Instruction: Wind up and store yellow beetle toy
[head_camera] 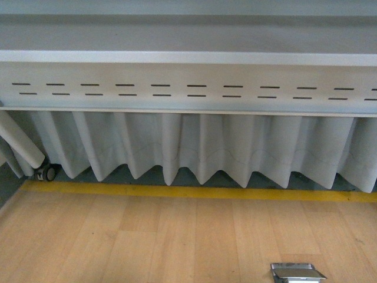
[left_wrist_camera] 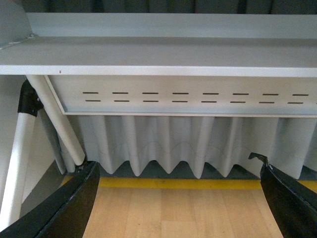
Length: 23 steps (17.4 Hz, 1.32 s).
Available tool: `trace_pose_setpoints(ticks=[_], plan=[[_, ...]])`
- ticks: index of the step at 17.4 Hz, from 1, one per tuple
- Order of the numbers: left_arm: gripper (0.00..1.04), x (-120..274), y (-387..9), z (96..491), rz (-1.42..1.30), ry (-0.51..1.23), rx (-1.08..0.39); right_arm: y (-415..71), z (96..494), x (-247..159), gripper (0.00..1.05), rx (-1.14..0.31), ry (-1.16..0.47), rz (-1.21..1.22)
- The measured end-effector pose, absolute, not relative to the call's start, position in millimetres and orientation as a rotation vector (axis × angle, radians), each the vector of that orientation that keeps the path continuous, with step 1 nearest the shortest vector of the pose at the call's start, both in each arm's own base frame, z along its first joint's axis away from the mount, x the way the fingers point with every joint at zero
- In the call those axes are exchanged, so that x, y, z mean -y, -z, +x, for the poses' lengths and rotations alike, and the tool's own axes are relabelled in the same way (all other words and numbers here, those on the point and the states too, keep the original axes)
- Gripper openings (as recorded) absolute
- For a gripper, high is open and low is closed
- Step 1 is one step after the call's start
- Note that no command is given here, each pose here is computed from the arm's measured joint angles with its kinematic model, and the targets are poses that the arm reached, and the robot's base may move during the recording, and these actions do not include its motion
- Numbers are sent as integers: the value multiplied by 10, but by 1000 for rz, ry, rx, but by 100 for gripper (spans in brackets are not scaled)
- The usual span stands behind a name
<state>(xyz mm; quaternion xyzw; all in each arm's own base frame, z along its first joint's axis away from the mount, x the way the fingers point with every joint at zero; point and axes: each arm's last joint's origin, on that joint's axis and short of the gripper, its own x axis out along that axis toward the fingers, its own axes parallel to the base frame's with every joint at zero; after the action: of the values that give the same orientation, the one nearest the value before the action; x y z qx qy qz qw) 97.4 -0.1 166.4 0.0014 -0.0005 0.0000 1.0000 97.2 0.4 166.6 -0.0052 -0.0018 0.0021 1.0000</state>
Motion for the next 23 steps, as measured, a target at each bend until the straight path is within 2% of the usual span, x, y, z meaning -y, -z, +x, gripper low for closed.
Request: trace_pose_setpoints(ticks=[23], plan=[[98,1,-1663,974,3,0,1,-1666,972,-4,98,4,-4,-10]])
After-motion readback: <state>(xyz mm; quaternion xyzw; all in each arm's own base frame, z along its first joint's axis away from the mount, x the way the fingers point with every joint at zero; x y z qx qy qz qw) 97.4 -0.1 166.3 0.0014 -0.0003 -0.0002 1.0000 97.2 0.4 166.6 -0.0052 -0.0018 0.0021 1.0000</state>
